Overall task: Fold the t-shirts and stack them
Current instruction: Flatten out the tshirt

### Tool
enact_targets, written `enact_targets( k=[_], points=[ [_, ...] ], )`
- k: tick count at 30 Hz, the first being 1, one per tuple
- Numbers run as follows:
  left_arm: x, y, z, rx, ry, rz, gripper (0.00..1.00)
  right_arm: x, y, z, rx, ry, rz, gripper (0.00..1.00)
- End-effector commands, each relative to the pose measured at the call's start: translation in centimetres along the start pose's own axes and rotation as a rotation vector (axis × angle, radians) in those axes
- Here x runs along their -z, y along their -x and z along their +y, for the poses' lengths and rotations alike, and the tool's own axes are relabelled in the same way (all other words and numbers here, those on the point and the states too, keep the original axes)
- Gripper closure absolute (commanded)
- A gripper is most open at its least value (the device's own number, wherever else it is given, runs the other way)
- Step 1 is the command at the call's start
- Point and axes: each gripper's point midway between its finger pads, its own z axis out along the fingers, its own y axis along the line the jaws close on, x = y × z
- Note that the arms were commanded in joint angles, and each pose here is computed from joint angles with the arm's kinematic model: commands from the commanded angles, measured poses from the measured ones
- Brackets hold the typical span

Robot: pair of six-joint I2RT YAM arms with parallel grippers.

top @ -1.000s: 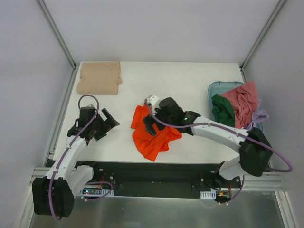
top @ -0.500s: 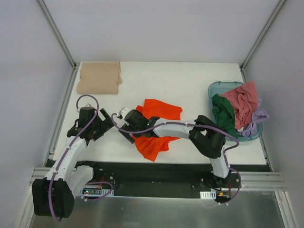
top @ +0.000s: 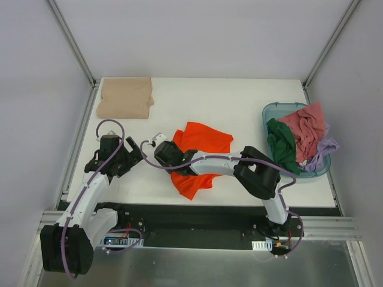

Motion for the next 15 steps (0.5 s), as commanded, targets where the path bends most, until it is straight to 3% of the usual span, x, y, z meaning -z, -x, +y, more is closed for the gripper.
enact_targets(
  k=[1, 3, 15],
  points=[
    [0.3, 0.3, -0.3, -0.011, -0.010, -0.009, 0.01, 2.1, 3.5, -0.7, -0.097, -0.022, -0.103, 0.49],
    [0.3, 0.3, -0.3, -0.010, -0.009, -0.008, 0.01, 2.3, 4.0, -0.9, -0.112, -0.028, -0.115, 0.53],
    [0.2, 0.0, -0.4, -0.010, -0.018, 0.010, 0.01, 1.9, 4.6, -2.0, -0.158, -0.105, -0.122, 0.52]
  ],
)
